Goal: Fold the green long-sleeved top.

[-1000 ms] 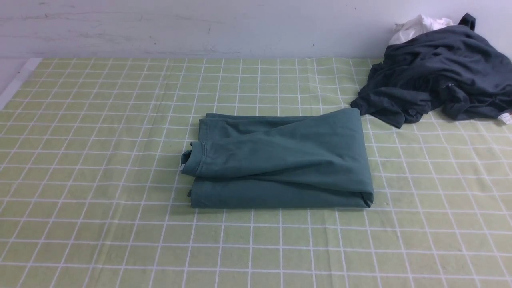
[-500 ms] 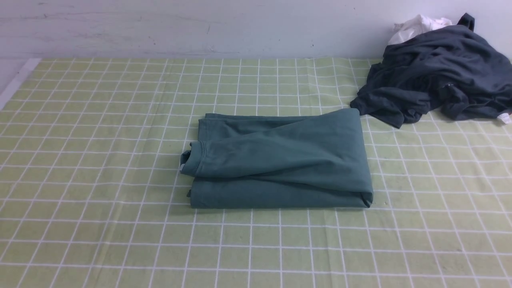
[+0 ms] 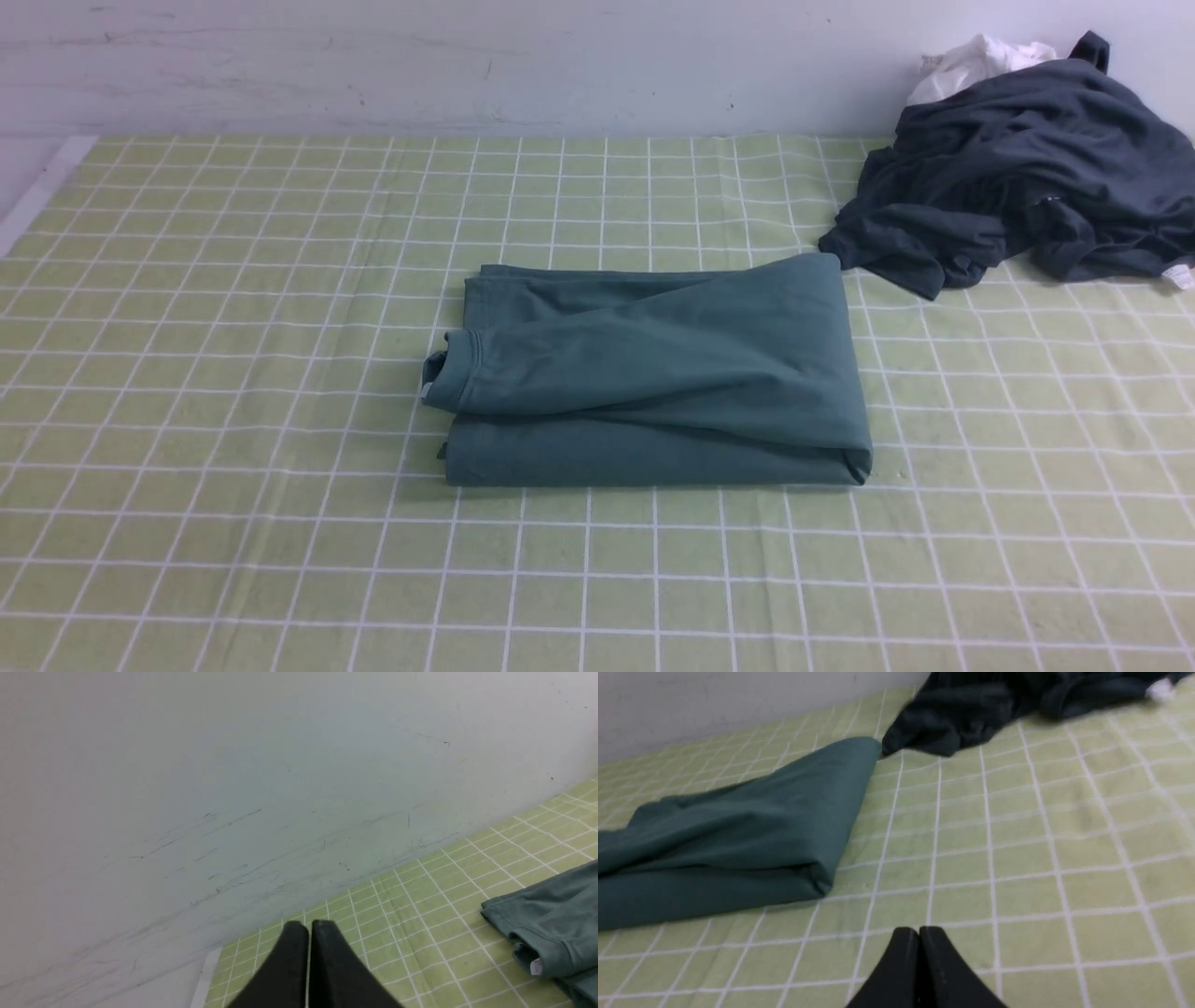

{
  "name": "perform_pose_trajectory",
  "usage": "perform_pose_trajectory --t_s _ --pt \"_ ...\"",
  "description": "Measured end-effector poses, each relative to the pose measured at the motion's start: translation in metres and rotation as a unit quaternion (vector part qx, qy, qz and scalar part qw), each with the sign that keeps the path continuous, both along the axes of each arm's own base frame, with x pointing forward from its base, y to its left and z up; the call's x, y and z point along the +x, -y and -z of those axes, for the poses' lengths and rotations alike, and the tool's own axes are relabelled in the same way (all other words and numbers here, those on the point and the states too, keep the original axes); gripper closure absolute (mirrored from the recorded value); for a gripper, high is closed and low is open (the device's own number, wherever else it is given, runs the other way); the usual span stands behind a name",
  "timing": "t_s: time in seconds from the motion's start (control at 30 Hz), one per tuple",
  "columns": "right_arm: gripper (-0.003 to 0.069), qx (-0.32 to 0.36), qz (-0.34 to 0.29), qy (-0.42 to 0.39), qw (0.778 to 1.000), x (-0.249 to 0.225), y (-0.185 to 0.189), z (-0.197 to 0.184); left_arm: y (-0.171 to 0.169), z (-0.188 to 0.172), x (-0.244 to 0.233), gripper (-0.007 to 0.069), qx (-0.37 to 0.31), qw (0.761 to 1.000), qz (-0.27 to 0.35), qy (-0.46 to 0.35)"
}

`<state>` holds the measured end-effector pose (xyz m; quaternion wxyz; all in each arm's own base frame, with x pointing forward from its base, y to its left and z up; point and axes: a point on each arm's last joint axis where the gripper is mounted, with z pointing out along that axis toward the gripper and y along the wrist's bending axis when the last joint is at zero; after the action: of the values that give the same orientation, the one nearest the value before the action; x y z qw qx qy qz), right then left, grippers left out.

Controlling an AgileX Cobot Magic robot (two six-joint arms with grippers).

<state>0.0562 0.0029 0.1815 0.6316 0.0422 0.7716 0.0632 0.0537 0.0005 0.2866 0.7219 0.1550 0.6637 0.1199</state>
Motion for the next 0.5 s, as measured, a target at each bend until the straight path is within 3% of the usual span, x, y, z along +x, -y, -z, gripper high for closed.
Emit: perform_pose_trajectory --t_s 0.1,0.4,0.5 --pt "0.0671 -0.061 0.015 0.009 0.998 -0.0009 0.0041 -0.0009 -0.0001 0.0000 -0.0002 0.0629 0.000 1.000 0.000 0.000" --pt "0.0671 -0.133 0.005 0.008 0.991 -0.0010 0.0048 -0.0006 -0.0001 0.0000 -0.0002 0.0629 0.000 1.000 0.000 0.000" --pt "0.0671 -0.124 0.001 0.008 0.992 -0.0010 0.0037 -0.0005 -0.0001 0.0000 -0.0002 0.0629 0.000 1.000 0.000 0.000"
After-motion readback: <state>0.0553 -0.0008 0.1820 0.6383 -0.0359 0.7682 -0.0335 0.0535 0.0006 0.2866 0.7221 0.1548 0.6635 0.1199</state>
